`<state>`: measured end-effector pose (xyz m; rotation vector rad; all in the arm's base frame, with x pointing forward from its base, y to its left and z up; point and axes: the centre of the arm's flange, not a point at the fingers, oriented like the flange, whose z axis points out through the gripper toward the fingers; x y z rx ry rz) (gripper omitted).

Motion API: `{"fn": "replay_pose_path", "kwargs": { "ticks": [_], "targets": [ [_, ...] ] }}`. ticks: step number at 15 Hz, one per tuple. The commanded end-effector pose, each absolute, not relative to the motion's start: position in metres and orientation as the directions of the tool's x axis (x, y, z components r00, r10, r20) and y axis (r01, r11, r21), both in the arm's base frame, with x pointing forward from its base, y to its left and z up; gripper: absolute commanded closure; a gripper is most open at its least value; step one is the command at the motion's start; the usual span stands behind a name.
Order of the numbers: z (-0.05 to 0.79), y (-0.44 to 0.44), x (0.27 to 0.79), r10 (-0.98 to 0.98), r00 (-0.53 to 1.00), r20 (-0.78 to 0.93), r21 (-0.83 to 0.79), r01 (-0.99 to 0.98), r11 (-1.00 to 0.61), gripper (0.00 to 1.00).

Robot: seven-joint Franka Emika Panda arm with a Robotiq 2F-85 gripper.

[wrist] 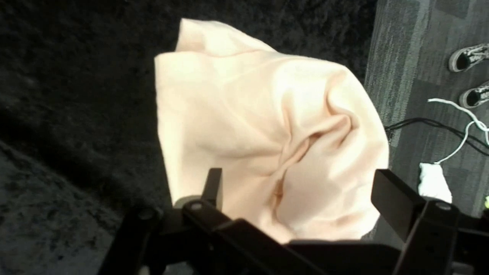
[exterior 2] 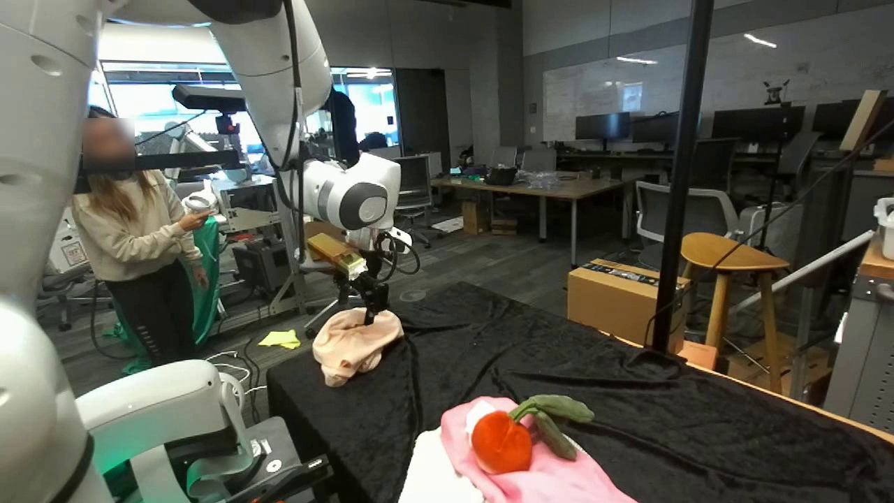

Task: Pile the white rope, towels, t-shirts and radish together on the right side of the table

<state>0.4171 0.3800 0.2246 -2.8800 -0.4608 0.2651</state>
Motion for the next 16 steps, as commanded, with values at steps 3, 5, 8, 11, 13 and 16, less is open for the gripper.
{"fn": "replay_pose_path", "kwargs": {
  "ticks": [3,5,8,11,13,16],
  "targets": [
    [0.212,0.417,0.416,0.348,0.933,-0.094,-0.239,0.318,-0.917,0.00],
    [0.203,0.422,0.410,0.365,0.926,-0.099,-0.220,0.337,-0.915,0.00],
    [0.193,0.427,0.404,0.378,0.919,-0.108,-0.206,0.352,-0.913,0.00],
    [0.188,0.431,0.400,0.386,0.916,-0.109,-0.192,0.361,-0.912,0.00],
    [0.186,0.432,0.398,0.388,0.916,-0.106,-0.183,0.365,-0.913,0.00],
    [0.184,0.434,0.397,0.386,0.916,-0.109,-0.177,0.364,-0.915,0.00]
  ]
}}
